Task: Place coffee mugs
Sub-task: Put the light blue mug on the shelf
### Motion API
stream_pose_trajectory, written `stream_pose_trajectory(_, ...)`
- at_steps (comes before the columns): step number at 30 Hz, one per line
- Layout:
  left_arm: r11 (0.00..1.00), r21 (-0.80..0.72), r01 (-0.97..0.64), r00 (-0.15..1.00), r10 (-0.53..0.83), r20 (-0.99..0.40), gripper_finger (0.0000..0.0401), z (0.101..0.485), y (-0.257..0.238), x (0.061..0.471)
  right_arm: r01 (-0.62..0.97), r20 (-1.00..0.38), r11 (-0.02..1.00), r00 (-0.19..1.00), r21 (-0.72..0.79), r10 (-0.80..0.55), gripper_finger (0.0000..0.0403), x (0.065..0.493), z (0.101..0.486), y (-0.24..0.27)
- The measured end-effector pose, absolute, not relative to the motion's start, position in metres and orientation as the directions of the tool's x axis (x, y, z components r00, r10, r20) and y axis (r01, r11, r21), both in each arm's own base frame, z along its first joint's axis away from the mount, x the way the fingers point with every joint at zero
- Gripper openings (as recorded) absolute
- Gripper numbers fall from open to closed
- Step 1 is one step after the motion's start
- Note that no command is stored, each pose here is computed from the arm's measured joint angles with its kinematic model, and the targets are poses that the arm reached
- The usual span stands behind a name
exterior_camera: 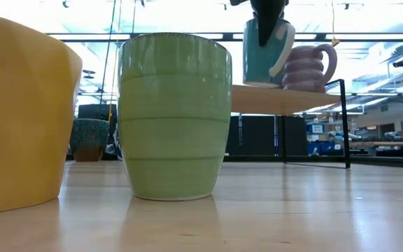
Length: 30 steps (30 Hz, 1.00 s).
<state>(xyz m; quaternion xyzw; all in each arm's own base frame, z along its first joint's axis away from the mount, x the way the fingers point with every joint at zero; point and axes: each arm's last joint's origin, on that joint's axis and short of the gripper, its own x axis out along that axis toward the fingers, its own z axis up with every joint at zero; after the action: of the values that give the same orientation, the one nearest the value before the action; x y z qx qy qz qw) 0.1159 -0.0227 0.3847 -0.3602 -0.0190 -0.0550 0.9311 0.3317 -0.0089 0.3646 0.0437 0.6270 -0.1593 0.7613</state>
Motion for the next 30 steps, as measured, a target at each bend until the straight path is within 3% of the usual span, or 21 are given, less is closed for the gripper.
stream_pose_trajectory(8, 0.737, -0.666, 0.116, 0.993, -0.089, 0.075, 0.0142, 0.385, -0.023, 0.116, 0.288, -0.980, 0.948, 0.100, -0.134, -0.169, 0.0041, 0.331, 0.349, -0.008)
stream_pose_trajectory(17, 0.737, -0.666, 0.116, 0.993, -0.089, 0.075, 0.0142, 0.385, -0.023, 0.116, 0.296, -0.973, 0.940, 0.100, -0.169, -0.206, 0.0069, 0.331, 0.349, -0.012)
stream_pose_trajectory(30, 0.738, -0.665, 0.116, 0.993, -0.089, 0.075, 0.0142, 0.385, -0.023, 0.116, 0.313, -0.972, 0.934, 0.094, -0.175, -0.213, 0.0147, 0.330, 0.349, -0.016)
